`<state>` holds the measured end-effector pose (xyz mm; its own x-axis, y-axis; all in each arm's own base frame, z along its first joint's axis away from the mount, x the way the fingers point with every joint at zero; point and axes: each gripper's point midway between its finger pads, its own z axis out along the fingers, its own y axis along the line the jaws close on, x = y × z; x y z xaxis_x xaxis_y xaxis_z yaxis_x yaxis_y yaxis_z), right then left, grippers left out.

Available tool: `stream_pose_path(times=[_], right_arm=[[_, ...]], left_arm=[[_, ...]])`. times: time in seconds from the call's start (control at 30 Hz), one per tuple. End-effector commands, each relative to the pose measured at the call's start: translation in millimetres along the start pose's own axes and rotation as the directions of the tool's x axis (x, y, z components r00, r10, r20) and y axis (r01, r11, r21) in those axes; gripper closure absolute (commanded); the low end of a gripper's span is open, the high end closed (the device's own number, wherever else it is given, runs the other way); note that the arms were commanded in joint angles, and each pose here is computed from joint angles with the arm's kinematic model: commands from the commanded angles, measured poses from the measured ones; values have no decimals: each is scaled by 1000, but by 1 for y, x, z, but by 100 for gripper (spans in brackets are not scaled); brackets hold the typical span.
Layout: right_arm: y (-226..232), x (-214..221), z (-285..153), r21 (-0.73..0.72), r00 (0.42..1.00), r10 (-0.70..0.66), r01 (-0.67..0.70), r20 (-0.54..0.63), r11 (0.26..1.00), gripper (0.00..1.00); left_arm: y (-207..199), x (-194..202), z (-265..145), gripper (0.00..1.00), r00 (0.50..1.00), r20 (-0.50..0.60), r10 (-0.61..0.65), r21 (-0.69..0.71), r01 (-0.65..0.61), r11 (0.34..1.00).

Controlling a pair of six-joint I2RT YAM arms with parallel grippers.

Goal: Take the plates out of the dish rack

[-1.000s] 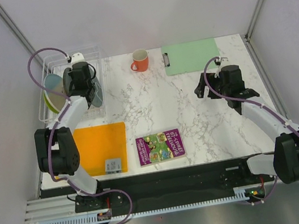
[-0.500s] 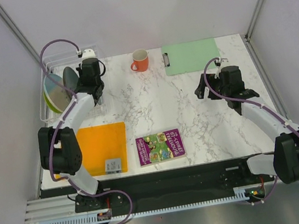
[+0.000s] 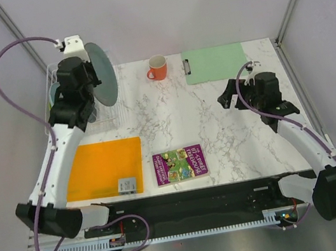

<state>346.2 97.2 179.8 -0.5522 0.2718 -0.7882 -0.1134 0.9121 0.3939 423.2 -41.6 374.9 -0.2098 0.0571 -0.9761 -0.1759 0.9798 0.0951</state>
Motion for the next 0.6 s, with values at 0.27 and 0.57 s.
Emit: stream_pose_path(times=[0.27, 0.57], right_arm=[[116, -46, -46, -464, 983, 147, -82, 106, 882, 2], [148, -11, -34, -536, 985, 172, -133, 24, 834, 2]], left_arm=[[-135, 32, -104, 98, 811, -360, -460, 652, 572, 498], [-160, 49, -127, 98, 721, -478, -501, 695, 660, 287]])
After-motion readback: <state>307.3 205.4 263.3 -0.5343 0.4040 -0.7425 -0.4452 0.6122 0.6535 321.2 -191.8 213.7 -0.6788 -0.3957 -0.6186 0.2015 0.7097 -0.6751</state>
